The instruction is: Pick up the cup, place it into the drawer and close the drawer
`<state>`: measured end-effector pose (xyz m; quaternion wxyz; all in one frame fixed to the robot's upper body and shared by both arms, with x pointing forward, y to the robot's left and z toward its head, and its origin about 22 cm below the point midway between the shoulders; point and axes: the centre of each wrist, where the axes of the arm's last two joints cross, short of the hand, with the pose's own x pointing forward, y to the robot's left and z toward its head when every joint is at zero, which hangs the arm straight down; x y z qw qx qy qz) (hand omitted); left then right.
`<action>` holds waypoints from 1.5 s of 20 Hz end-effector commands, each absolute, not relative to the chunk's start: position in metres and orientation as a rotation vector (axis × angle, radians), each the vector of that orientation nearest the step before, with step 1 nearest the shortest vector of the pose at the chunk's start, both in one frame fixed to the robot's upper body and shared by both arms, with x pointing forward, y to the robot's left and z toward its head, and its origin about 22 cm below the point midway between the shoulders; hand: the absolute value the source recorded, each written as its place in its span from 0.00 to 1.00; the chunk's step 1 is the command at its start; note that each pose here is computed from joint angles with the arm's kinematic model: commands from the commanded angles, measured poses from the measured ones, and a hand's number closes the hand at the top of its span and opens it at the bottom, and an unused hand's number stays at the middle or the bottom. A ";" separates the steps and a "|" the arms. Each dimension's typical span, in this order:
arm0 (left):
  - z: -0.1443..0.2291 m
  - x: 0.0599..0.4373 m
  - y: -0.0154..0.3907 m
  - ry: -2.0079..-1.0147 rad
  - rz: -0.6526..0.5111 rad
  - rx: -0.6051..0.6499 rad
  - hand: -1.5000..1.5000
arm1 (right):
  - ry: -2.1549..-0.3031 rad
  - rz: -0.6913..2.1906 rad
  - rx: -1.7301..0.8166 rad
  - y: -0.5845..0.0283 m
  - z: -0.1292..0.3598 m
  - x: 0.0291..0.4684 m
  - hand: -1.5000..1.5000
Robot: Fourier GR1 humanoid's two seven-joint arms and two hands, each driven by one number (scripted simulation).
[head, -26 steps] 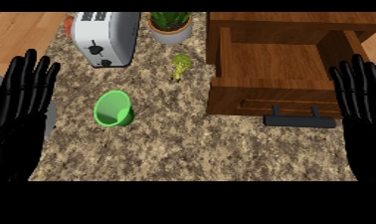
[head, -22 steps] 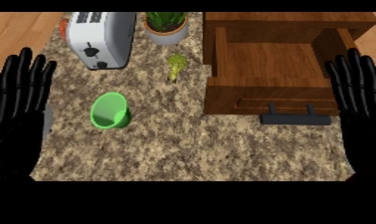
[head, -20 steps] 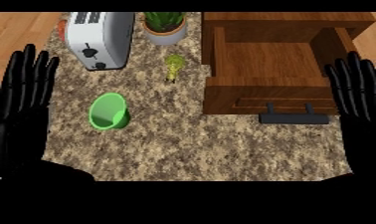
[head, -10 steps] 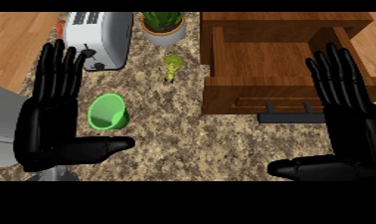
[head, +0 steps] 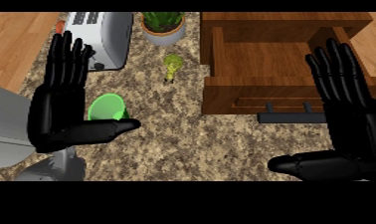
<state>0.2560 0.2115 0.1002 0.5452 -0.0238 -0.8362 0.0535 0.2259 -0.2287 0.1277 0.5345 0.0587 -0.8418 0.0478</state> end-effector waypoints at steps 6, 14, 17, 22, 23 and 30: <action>0.101 0.247 0.214 -1.945 0.139 -0.017 0.00 | -2.020 0.117 0.117 -0.230 0.131 0.212 0.00; 0.062 0.244 0.228 -1.838 0.178 0.017 0.00 | -2.026 0.113 0.133 -0.231 0.129 0.234 0.00; 0.044 0.242 0.236 -1.822 0.195 0.059 0.00 | -2.027 0.106 0.126 -0.240 0.126 0.220 0.00; 0.021 0.235 0.259 -1.797 0.195 0.102 0.00 | -2.011 0.108 0.132 -0.228 0.125 0.224 0.00; 0.013 0.241 0.266 -1.794 0.207 0.120 0.00 | -2.024 0.121 0.142 -0.237 0.133 0.234 0.00; -0.032 0.246 0.273 -1.759 0.217 0.129 0.00 | -2.007 0.119 0.158 -0.230 0.153 0.219 0.00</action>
